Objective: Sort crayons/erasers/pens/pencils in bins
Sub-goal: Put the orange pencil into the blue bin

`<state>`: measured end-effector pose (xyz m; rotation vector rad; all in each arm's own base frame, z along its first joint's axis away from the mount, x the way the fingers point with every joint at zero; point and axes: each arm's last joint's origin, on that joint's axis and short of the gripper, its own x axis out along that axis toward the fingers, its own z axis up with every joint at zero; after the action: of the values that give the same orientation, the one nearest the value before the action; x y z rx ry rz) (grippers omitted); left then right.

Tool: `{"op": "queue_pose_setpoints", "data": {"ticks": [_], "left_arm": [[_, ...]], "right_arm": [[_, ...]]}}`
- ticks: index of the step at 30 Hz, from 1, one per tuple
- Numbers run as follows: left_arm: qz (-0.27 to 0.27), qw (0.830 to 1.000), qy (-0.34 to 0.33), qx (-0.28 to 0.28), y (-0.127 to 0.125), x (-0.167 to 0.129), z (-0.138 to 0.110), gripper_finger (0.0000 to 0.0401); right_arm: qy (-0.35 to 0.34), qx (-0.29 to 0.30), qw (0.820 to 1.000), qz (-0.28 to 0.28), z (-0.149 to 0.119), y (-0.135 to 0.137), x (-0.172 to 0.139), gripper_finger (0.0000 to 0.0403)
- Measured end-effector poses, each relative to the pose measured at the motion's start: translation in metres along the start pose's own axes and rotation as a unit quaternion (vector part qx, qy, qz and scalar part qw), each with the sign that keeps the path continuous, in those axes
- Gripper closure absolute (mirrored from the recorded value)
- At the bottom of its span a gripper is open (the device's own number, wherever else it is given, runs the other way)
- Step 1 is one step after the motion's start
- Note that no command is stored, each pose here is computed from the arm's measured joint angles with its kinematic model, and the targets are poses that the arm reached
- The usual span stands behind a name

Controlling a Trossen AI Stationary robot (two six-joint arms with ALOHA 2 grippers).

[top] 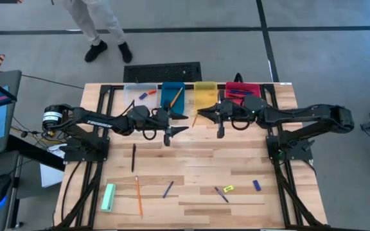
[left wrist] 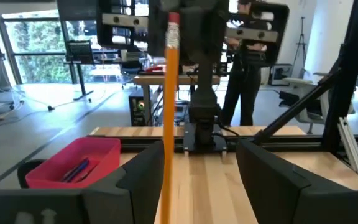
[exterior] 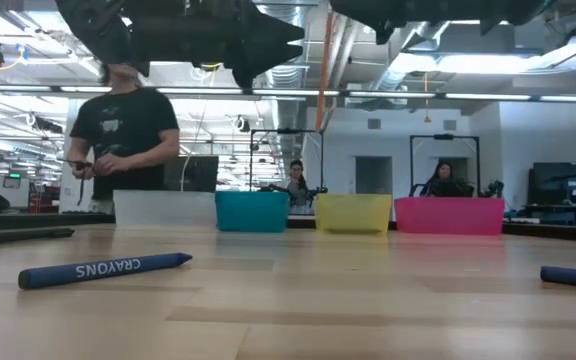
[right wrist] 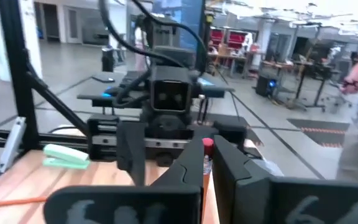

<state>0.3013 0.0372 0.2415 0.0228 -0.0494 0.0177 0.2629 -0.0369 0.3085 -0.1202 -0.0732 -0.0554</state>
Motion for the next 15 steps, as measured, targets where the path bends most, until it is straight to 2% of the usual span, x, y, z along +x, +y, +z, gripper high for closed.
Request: {"op": "queue_pose_setpoints", "data": {"ticks": [15], "left_arm": [[0.001, 1.0, -0.004, 0.007, 0.0, 0.004, 0.006, 0.021]], "right_arm": [[-0.046, 0.001, 0.999, 0.024, 0.0, 0.004, 0.012, 0.0377]]}}
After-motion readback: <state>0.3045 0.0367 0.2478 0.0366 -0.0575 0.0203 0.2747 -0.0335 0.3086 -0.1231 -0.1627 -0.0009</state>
